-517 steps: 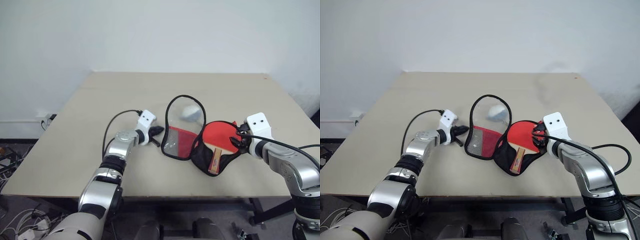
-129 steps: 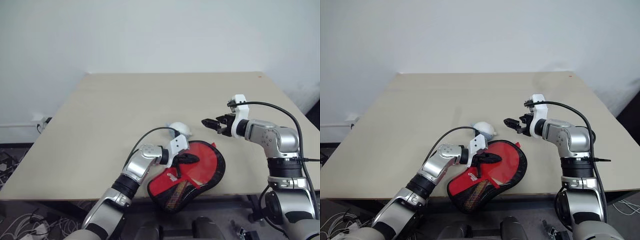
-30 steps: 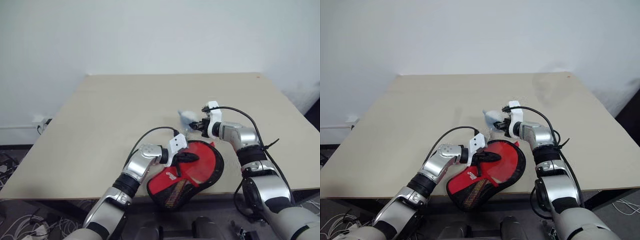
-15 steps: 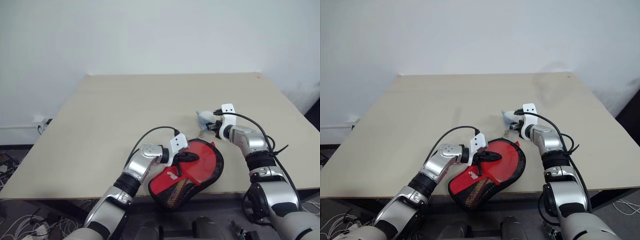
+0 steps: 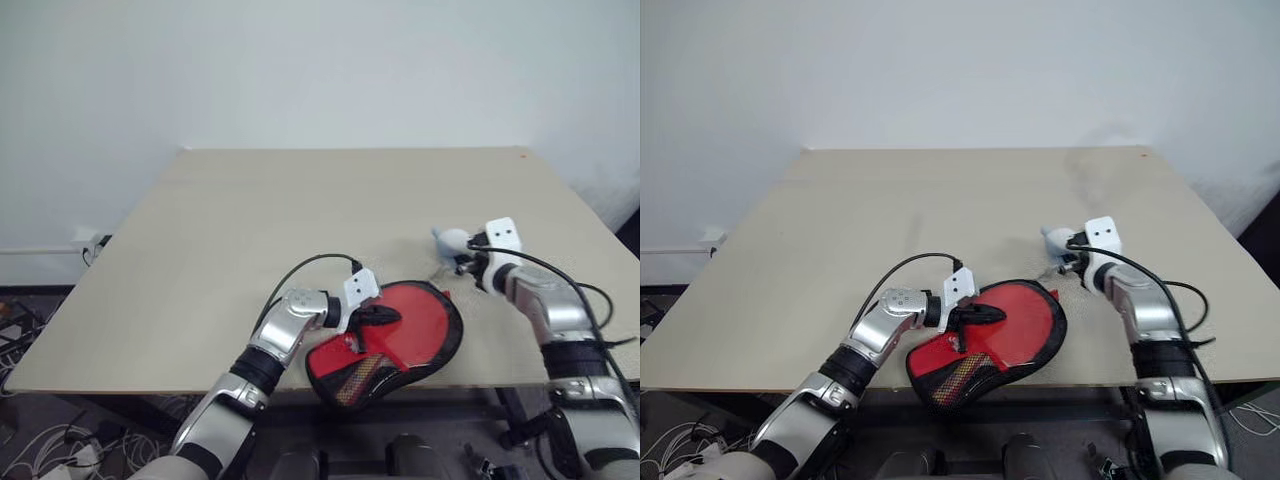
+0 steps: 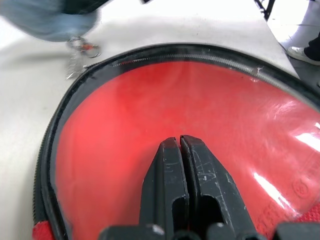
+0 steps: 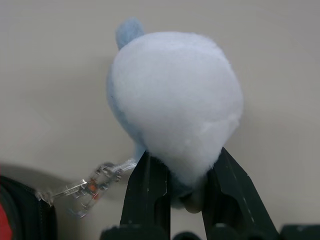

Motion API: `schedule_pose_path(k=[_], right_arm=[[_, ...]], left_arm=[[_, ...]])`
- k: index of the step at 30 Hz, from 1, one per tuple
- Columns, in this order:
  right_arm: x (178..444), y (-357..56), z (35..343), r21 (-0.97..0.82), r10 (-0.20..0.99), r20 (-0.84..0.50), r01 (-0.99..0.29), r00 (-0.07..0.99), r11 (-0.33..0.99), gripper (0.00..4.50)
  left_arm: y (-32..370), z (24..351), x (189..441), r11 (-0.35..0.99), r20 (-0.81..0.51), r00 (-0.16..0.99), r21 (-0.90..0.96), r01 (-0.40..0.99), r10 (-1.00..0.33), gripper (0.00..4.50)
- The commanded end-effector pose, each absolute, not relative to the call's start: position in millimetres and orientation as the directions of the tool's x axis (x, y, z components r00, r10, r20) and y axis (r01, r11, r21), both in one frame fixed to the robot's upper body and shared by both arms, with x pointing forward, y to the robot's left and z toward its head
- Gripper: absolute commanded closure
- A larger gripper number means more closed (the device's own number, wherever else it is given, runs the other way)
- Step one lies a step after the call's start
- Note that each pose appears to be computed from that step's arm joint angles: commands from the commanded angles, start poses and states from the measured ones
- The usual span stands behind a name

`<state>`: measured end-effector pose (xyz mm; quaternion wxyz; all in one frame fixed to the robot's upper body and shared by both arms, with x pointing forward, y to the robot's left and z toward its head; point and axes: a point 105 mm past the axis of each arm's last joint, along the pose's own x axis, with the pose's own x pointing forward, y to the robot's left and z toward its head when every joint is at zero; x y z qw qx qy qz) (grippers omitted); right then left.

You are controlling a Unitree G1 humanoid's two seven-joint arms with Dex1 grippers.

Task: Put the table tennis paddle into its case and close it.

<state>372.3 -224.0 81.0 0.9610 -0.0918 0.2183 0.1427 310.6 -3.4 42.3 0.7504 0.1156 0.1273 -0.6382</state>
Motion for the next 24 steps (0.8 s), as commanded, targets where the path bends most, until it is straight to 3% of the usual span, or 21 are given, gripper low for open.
schedule_pose_path(k=[1,15,24], right_arm=[[365.0,-240.1,119.5,-0.206,0.199,-0.360,-0.286,0.911,0.936,4.12],[353.3,-255.8,118.6,-0.329,0.140,-0.411,-0.290,0.901,0.899,4.12],[323.9,-257.9,113.9,-0.444,0.202,-0.529,-0.472,0.824,0.762,4.12]], left_arm=[[1.1,30.7,307.7,0.159,-0.382,0.141,-0.014,0.987,-0.913,4.50],[-1.6,30.2,306.4,0.144,-0.385,0.128,-0.014,0.989,-0.914,4.50],[-0.7,30.1,307.0,0.150,-0.382,0.132,-0.017,0.989,-0.915,4.50]])
